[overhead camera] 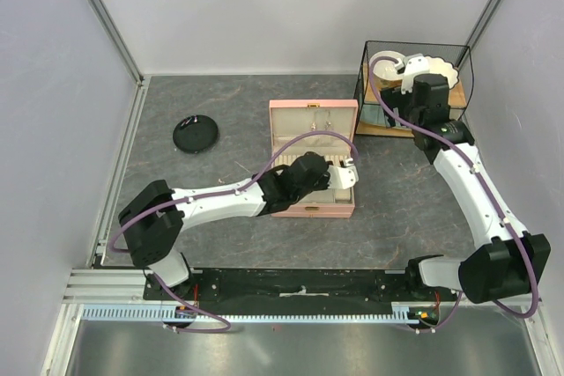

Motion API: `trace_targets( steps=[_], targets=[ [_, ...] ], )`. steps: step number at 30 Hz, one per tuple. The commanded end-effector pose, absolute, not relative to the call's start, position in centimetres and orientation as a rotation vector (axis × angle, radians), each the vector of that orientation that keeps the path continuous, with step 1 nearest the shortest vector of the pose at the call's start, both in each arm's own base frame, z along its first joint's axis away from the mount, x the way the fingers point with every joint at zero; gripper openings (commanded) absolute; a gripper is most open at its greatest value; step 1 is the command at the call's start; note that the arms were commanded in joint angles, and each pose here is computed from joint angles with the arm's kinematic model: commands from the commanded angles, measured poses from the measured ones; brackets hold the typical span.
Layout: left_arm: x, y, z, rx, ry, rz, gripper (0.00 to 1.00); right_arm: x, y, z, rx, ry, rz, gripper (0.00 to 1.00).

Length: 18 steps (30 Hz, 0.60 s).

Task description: Organize the mixed jewelry

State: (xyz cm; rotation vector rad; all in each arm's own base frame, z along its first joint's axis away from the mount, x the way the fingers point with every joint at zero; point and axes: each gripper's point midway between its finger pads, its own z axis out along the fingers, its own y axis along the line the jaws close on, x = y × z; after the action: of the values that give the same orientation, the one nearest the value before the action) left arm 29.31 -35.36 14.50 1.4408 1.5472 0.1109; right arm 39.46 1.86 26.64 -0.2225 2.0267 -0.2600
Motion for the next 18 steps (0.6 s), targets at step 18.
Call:
trace_targets(
  steps=[18],
  targets=[
    [28.9, -38.9, 15.9, 1.457, 1.489, 0.064, 0.01, 35.7, -8.2, 20.3, 0.007, 2.167, -0.323, 0.98]
  ],
)
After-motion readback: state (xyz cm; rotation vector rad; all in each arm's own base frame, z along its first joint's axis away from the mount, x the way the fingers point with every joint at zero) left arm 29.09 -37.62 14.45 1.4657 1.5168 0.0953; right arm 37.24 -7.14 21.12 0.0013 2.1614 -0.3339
